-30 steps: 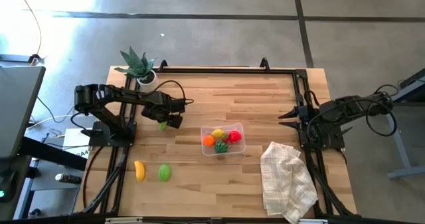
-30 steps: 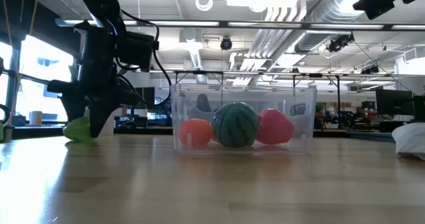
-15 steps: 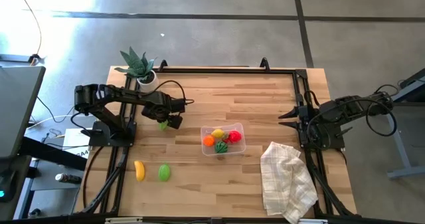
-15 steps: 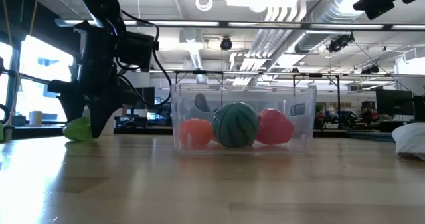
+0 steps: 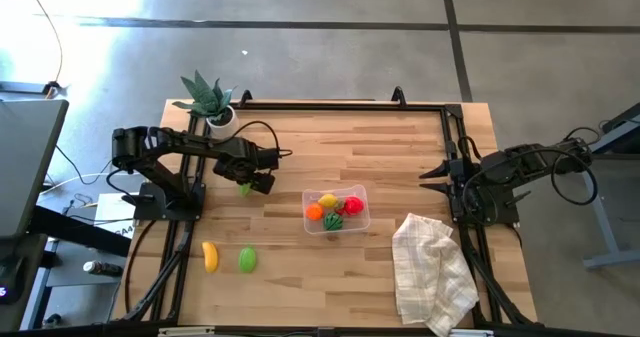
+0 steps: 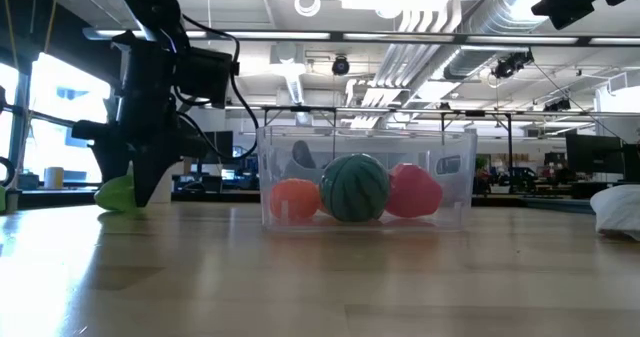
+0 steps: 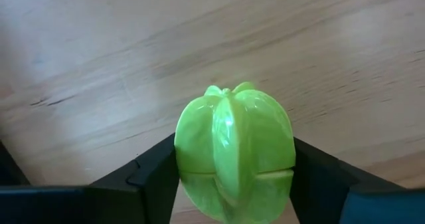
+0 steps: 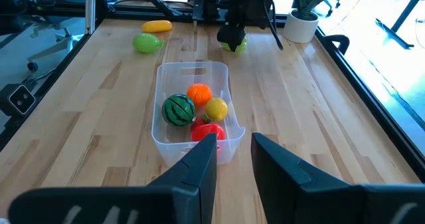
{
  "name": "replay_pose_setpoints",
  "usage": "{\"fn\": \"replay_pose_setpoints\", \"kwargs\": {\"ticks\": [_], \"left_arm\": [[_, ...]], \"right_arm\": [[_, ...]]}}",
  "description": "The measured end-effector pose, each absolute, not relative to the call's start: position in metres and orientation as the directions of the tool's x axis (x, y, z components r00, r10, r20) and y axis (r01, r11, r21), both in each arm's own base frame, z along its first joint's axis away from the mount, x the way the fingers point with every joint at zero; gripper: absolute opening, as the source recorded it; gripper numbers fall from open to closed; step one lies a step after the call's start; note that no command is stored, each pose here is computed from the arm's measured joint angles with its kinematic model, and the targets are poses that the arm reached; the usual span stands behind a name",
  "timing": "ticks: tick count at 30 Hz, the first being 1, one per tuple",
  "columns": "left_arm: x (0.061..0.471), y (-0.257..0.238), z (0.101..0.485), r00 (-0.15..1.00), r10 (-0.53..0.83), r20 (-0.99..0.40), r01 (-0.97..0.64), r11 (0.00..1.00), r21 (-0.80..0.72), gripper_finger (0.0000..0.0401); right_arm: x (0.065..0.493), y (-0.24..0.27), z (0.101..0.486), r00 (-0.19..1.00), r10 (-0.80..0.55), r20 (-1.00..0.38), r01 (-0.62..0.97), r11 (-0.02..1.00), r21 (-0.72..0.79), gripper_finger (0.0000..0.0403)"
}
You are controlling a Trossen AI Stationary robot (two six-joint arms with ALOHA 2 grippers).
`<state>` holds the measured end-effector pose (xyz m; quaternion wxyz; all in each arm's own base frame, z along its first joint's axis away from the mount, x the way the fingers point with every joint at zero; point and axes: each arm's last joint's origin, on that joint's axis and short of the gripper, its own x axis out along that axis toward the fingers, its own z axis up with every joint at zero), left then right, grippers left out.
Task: Pick and placing Produce into tupperware
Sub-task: Put the green starfruit into the transparent bin
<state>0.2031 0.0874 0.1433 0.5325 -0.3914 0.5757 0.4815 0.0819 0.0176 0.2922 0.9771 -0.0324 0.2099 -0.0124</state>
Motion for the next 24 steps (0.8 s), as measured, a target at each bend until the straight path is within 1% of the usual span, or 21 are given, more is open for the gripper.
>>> {"fn": "replay_pose_setpoints", "kwargs": {"ticks": [3, 5, 7, 12, 18, 22, 24], "left_arm": [[0.2032, 0.0875, 0.1433, -0.126, 0.063, -0.990, -0.963, 0.231, 0.137, 0.0251], [0.2032, 0.0875, 0.1433, -0.126, 0.063, -0.990, -0.963, 0.234, 0.137, 0.0256], [0.2032, 0.0875, 0.1433, -0.126, 0.063, -0.990, -0.963, 0.234, 0.137, 0.0248], [0.2031, 0.0875, 0.1434, -0.128, 0.066, -0.990, -0.961, 0.237, 0.140, 0.0206], [0.2031, 0.0875, 0.1434, -0.128, 0.065, -0.990, -0.957, 0.255, 0.140, 0.0207], [0.2033, 0.0874, 0.1433, -0.124, 0.062, -0.990, -0.951, 0.278, 0.137, 0.0232], [0.2033, 0.0874, 0.1433, -0.125, 0.062, -0.990, -0.947, 0.290, 0.137, 0.0231]], "right_arm": [[0.0819, 0.0176, 0.2922, 0.912, -0.038, -0.409, 0.011, 0.998, -0.068, 0.0084], [0.0819, 0.0176, 0.2922, 0.912, -0.038, -0.409, 0.011, 0.998, -0.068, 0.0084], [0.0819, 0.0176, 0.2922, 0.912, -0.038, -0.409, 0.011, 0.998, -0.068, 0.0084], [0.0819, 0.0176, 0.2922, 0.912, -0.038, -0.409, 0.011, 0.998, -0.068, 0.0084], [0.0819, 0.0176, 0.2922, 0.912, -0.038, -0.409, 0.011, 0.998, -0.068, 0.0084], [0.0819, 0.0176, 0.2922, 0.912, -0.038, -0.409, 0.011, 0.998, -0.068, 0.0084], [0.0819, 0.0176, 0.2922, 0.912, -0.038, -0.409, 0.011, 0.998, -0.068, 0.0084]]}}
